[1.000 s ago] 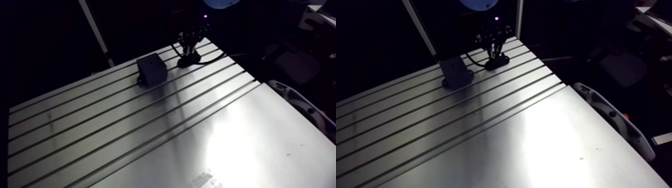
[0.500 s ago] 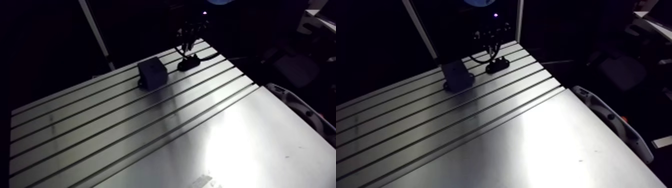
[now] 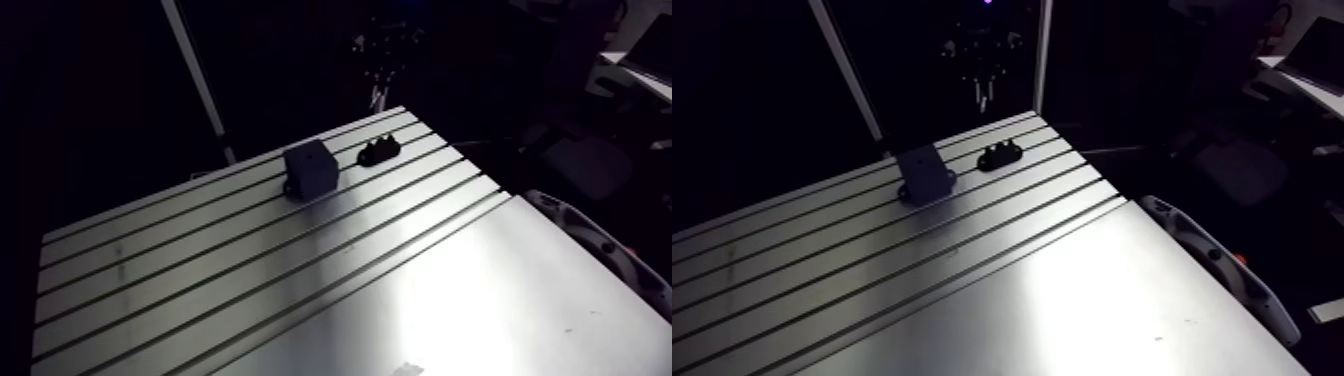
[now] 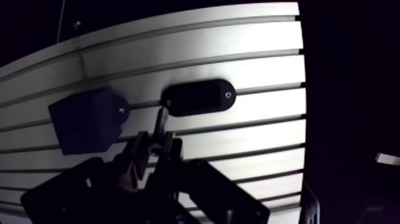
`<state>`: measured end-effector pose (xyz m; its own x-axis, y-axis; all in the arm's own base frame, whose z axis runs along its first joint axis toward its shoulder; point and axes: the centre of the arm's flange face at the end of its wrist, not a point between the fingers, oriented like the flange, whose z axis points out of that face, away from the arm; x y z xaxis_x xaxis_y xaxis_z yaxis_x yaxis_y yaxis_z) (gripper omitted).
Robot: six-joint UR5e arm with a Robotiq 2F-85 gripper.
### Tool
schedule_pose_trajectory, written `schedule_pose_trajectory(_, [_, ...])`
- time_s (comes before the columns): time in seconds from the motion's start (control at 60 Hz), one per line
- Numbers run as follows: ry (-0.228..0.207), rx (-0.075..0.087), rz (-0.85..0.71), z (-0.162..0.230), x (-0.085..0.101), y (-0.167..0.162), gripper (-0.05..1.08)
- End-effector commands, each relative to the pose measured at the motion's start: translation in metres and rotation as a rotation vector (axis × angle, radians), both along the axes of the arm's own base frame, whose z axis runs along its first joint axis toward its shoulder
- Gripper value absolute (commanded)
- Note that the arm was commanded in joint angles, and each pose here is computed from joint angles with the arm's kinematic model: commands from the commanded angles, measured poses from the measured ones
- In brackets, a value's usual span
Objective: Pick up the M10 bolt and insert it into the hole until fully seated.
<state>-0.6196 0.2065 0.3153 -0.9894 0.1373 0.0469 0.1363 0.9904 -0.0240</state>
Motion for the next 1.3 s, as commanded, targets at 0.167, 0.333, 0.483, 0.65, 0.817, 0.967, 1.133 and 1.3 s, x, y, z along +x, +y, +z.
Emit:
schedule_pose_trajectory(0.167, [-0.139,-0.017,0.025,0.042,-0.021,-0.054,1.08])
schedule_pose_trajectory(0.333, [-0.207,0.008,0.060,0.027,-0.038,-0.090,1.08])
schedule_pose_trajectory(0.483, [-0.238,0.007,0.058,0.028,-0.050,-0.093,1.08])
schedule_pose_trajectory(0.65, [-0.284,-0.010,0.071,0.023,-0.057,-0.099,1.08])
schedule_pose_trajectory(0.817, [-0.319,-0.021,0.092,0.014,-0.063,-0.111,1.08])
schedule_pose_trajectory(0.967, [-0.333,-0.020,0.108,0.007,-0.067,-0.122,1.08])
schedule_pose_trajectory(1.133, [-0.351,-0.025,0.120,-0.003,-0.071,-0.129,1.08])
schedule_pose_trajectory(1.3, [-0.378,-0.021,0.121,-0.017,-0.072,-0.126,1.08])
